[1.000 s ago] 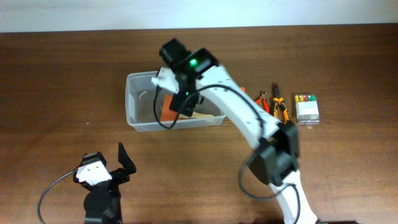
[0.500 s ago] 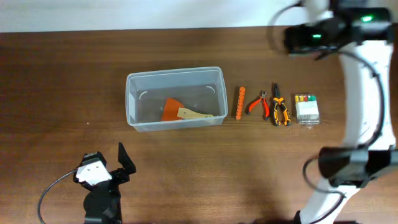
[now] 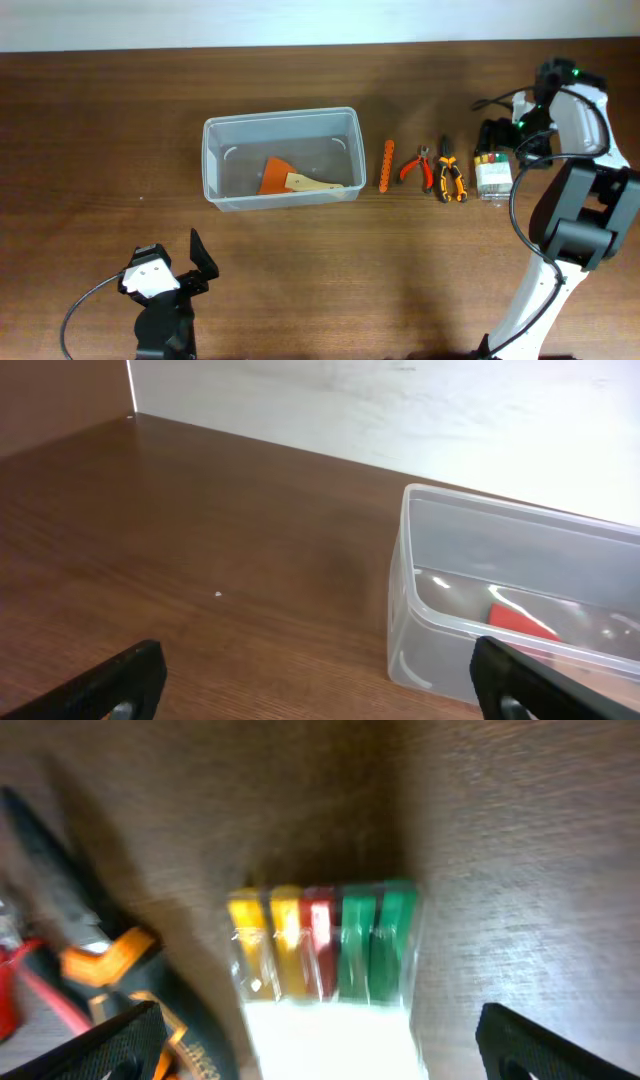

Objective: Pack container

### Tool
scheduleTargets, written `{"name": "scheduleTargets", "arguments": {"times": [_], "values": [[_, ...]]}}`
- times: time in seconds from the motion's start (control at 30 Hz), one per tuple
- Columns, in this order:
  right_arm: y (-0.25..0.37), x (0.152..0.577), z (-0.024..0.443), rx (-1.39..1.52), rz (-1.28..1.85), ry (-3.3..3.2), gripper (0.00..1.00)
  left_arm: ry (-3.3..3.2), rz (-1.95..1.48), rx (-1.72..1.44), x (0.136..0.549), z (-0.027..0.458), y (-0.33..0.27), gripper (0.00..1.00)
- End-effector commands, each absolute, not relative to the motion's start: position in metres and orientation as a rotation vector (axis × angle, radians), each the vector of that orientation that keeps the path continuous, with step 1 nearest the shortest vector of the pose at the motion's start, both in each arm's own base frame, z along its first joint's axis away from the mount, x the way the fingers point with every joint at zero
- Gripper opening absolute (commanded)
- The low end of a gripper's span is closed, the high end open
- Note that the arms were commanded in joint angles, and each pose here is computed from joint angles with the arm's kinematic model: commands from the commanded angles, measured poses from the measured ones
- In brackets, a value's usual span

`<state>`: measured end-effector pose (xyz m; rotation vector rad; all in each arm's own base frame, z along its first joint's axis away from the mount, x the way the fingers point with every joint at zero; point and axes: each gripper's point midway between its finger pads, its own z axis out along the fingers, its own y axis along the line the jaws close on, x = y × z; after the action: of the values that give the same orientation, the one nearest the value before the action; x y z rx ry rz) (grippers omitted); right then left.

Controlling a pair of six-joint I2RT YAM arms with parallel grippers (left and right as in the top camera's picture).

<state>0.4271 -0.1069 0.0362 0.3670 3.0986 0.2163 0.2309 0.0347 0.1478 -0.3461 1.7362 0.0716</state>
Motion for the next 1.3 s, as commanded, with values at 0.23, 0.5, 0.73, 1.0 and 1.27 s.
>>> {"name": "scheduleTargets", "arguments": {"times": [0.23, 0.5, 0.73, 1.0, 1.27], "values": [[-0.089, 0.404, -0.009, 0.304, 0.239, 3.170, 0.78, 1.738, 0.079, -0.338, 0.231, 0.147, 0.034, 0.99], [-0.086, 0.415, 0.024, 0.379, 0.231, 3.148, 0.50, 1.738, 0.079, -0.338, 0.231, 0.147, 0.034, 0.99], [-0.042, 0.459, 0.208, 0.152, 0.227, 2.816, 0.42, 1.738, 0.079, -0.338, 0.231, 0.147, 0.034, 0.99], [0.157, 0.440, 0.273, -0.636, 0.291, 2.588, 0.35, 1.738, 0.078, -0.338, 0.231, 0.147, 0.034, 0.99], [0.313, 0.382, 0.162, -1.504, 0.303, 2.387, 0.43, 1.738, 0.079, -0.338, 0.231, 0.147, 0.034, 0.99]]}}
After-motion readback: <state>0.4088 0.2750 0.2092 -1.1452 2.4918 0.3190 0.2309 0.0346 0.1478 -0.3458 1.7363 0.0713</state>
